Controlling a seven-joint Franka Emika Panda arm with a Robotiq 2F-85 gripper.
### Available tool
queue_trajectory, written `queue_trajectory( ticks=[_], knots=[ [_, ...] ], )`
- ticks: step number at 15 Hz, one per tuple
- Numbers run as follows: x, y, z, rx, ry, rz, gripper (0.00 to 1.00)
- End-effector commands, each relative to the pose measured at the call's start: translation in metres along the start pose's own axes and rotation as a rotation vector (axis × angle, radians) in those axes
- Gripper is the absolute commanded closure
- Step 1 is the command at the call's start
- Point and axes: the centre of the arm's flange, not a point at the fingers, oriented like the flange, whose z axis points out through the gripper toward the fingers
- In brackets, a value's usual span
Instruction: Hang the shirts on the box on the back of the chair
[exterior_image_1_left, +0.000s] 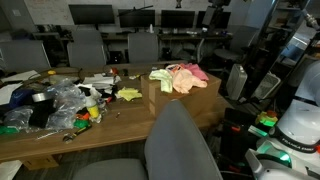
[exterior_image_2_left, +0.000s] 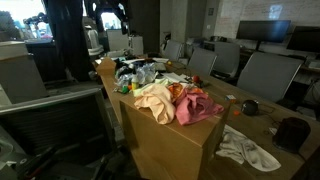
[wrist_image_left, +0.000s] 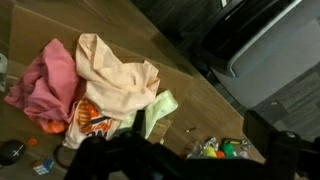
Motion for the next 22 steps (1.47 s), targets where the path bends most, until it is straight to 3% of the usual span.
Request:
queue_trajectory(
  ticks=[1,5,11,17,22],
  knots=[
    [0.056,0.007,-0.004,-0.072,0.079,0.101,0.0],
    [0.093,0.02,0.019,-0.095,0.086,0.2,0.0],
    [0.123,0.061,0.071,-0.059,-0.007,0.335,0.0],
    [0.129,0.099,0.125,0.062,-0.086,0.441,0.0],
    [0.132,0.106,0.168,0.135,-0.14,0.522,0.0]
  ],
)
